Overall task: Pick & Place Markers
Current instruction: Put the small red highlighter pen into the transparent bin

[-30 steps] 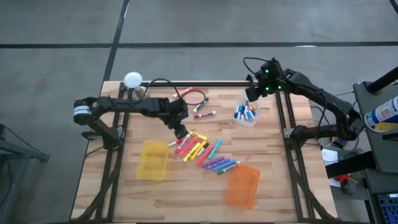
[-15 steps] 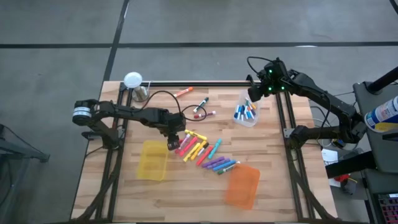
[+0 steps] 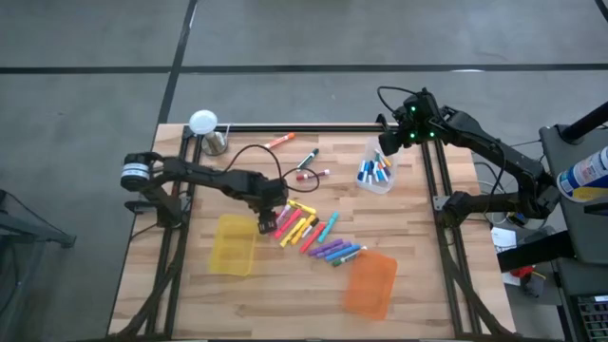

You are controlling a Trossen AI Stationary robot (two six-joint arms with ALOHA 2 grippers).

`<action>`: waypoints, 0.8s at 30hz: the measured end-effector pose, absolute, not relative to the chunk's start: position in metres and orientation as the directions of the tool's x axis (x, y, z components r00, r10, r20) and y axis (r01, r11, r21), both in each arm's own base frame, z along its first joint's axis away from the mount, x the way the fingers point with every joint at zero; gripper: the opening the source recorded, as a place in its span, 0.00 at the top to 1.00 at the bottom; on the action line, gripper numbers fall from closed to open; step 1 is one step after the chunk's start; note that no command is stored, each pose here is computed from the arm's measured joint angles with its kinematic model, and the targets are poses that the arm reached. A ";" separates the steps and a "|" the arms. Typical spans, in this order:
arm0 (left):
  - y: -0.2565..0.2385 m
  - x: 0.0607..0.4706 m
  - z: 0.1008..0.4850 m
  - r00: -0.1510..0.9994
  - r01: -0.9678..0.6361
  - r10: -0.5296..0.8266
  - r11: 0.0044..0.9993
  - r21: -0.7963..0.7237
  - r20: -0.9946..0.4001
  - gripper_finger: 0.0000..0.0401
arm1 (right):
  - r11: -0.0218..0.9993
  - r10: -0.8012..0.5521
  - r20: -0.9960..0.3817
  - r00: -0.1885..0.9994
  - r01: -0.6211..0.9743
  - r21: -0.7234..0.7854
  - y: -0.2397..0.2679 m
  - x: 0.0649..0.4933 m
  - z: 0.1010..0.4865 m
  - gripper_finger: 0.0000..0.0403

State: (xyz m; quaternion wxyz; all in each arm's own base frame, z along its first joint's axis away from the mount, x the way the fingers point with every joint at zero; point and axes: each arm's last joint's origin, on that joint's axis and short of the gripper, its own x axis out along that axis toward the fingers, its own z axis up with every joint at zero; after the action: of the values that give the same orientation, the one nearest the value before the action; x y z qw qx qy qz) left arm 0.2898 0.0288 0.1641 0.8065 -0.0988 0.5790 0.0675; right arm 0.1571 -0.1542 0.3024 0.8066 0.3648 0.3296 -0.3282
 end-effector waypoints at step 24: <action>0.061 0.294 0.150 0.316 -0.368 0.014 0.924 -0.109 -0.949 0.93 | 0.511 -0.304 -0.755 0.581 0.768 0.386 -0.156 0.158 0.304 0.72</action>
State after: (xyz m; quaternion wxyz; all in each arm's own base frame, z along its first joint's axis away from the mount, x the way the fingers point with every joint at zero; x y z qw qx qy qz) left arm 0.2937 0.0613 0.1504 0.7963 -0.1544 0.5724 0.1200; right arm 0.1585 -0.1557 0.3040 0.8097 0.3674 0.3160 -0.3309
